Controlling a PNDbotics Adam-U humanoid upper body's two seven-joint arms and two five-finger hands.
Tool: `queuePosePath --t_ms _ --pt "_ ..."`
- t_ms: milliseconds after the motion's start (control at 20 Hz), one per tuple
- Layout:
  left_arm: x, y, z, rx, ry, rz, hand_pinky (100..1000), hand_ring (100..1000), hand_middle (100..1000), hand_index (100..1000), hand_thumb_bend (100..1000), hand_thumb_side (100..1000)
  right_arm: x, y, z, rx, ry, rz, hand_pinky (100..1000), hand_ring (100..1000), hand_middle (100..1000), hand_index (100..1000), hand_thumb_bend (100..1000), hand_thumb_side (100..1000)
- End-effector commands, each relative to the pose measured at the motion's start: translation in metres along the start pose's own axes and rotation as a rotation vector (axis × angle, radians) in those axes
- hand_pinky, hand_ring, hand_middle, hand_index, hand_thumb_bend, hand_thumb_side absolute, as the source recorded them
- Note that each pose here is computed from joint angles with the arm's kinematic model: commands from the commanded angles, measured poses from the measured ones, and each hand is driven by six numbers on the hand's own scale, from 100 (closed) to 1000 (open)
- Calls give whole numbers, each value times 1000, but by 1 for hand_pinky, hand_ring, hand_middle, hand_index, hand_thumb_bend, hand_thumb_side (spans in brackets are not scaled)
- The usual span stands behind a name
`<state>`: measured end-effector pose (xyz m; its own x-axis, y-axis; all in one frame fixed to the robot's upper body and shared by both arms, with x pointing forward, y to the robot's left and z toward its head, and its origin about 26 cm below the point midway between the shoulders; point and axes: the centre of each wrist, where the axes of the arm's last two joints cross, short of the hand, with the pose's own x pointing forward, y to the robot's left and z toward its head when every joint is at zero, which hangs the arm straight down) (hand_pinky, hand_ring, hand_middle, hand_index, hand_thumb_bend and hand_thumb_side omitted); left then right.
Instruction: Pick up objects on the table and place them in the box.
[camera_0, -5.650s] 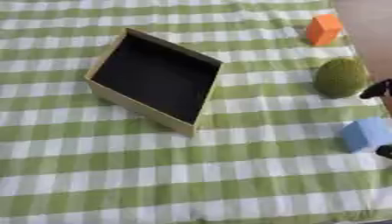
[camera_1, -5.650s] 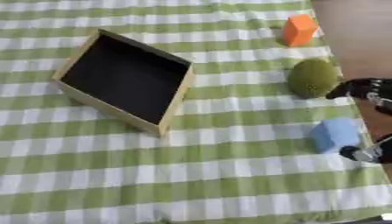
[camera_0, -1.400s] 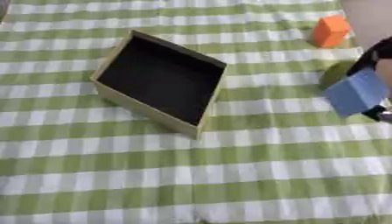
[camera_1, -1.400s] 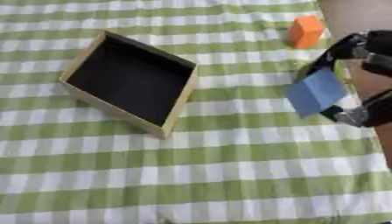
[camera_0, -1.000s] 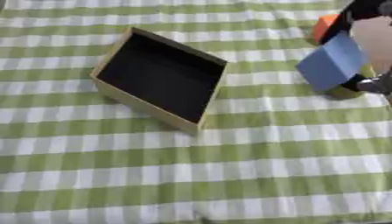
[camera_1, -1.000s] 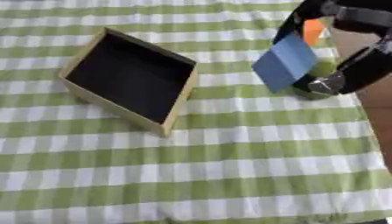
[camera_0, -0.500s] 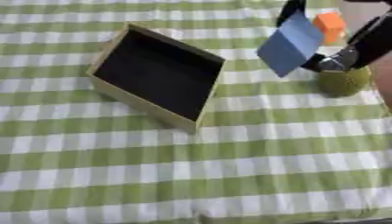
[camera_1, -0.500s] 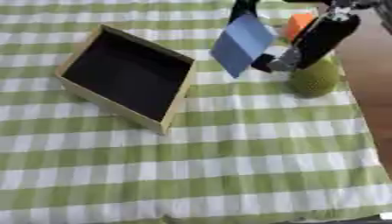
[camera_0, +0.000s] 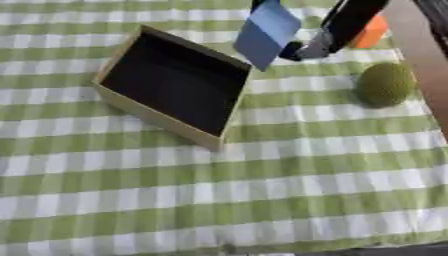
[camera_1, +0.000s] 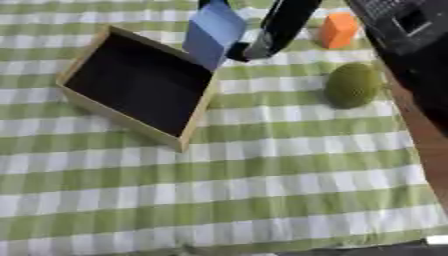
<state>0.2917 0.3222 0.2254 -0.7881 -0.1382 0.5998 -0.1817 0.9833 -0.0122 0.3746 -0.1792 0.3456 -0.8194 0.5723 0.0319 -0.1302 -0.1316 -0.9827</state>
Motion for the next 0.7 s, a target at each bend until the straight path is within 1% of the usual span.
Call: queuePosePath --t_ms 50,300,450,700 --pt "7 -2 -7 -24 -29 9 814 810 841 854 203 828 -4 -7 -9 -21 8 6 850 747 501 642 135 100" --pt "8 -6 -9 -35 -30 28 814 811 841 854 204 828 -12 4 -29 6 20 -3 850 746 504 644 131 100" --pt "8 -7 -9 -37 -32 35 814 811 841 854 204 827 -15 10 -38 31 20 4 850 748 507 647 149 100" --pt "8 -9 -11 -41 -35 43 814 811 841 854 206 829 -20 18 -48 63 26 20 850 752 532 654 168 100"
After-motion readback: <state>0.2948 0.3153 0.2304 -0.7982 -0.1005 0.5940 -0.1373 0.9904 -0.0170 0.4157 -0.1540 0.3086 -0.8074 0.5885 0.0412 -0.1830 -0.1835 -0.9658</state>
